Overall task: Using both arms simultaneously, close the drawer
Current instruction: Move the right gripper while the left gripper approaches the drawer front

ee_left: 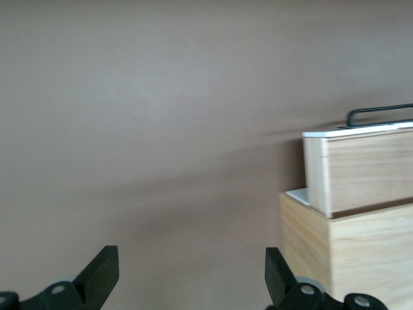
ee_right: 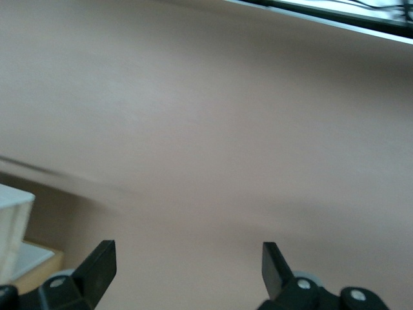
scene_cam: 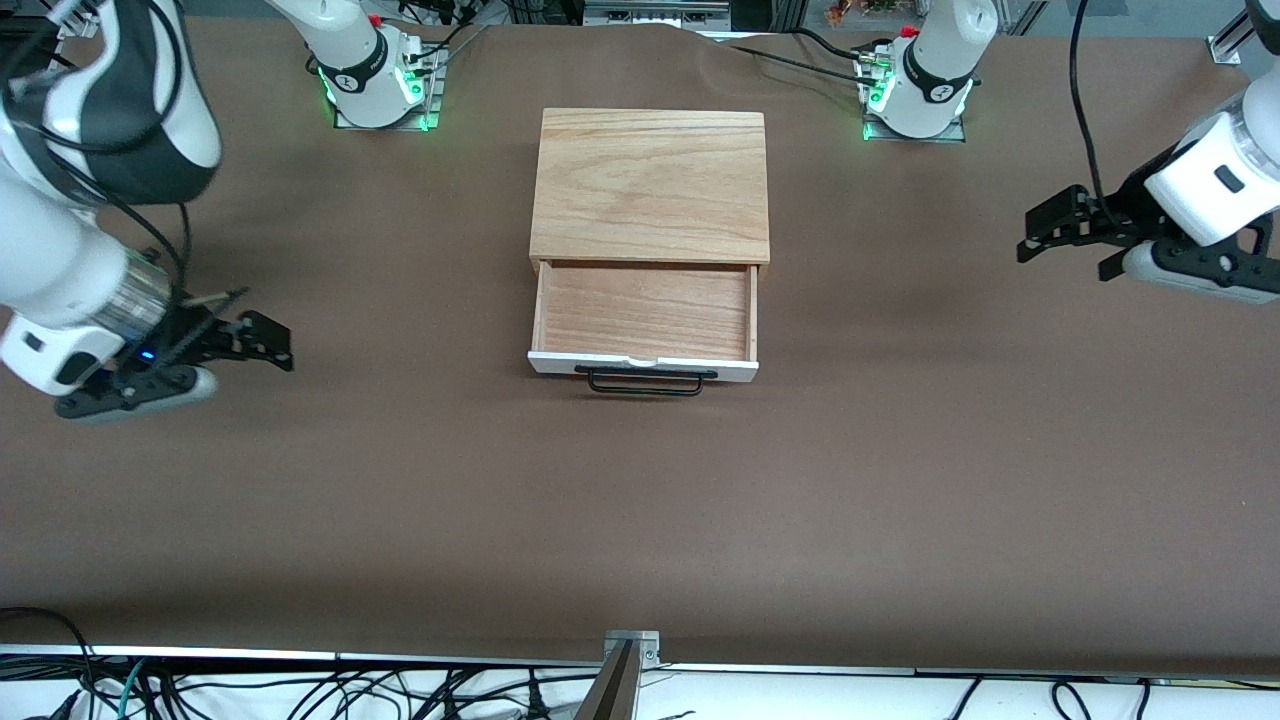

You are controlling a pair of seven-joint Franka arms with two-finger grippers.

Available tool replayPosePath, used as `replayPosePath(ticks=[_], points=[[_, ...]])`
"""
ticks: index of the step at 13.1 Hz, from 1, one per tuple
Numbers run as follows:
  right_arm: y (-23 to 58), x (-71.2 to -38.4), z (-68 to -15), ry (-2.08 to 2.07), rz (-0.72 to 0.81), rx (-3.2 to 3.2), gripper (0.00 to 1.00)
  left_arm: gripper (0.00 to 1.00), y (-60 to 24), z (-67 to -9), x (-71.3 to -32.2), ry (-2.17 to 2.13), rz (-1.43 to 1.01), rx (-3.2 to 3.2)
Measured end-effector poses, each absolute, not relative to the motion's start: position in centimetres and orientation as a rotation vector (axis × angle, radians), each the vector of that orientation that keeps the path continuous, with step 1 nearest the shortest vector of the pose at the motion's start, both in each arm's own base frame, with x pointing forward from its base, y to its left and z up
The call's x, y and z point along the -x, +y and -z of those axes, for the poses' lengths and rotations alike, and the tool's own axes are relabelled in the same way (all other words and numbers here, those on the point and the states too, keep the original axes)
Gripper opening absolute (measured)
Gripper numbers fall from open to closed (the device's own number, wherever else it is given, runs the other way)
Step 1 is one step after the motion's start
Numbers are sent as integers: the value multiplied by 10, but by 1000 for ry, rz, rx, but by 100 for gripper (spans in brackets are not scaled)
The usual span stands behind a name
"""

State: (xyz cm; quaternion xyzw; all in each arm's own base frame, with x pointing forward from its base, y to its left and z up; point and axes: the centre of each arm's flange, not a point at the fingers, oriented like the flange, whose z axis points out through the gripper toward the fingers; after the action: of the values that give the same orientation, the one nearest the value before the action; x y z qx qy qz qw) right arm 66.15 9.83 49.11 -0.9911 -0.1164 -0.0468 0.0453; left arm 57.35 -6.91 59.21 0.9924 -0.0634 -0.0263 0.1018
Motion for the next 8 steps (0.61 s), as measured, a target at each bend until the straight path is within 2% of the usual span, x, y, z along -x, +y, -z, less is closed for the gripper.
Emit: replayPosePath(ticks=[5,8], points=[[166,-679,-438,-374,226,2901,100,100,-137,-529,-627,-131,155,-2831],[208,-680,-413,-366,246,2824,100,100,-187,-501,-642,-99,152,-2850]])
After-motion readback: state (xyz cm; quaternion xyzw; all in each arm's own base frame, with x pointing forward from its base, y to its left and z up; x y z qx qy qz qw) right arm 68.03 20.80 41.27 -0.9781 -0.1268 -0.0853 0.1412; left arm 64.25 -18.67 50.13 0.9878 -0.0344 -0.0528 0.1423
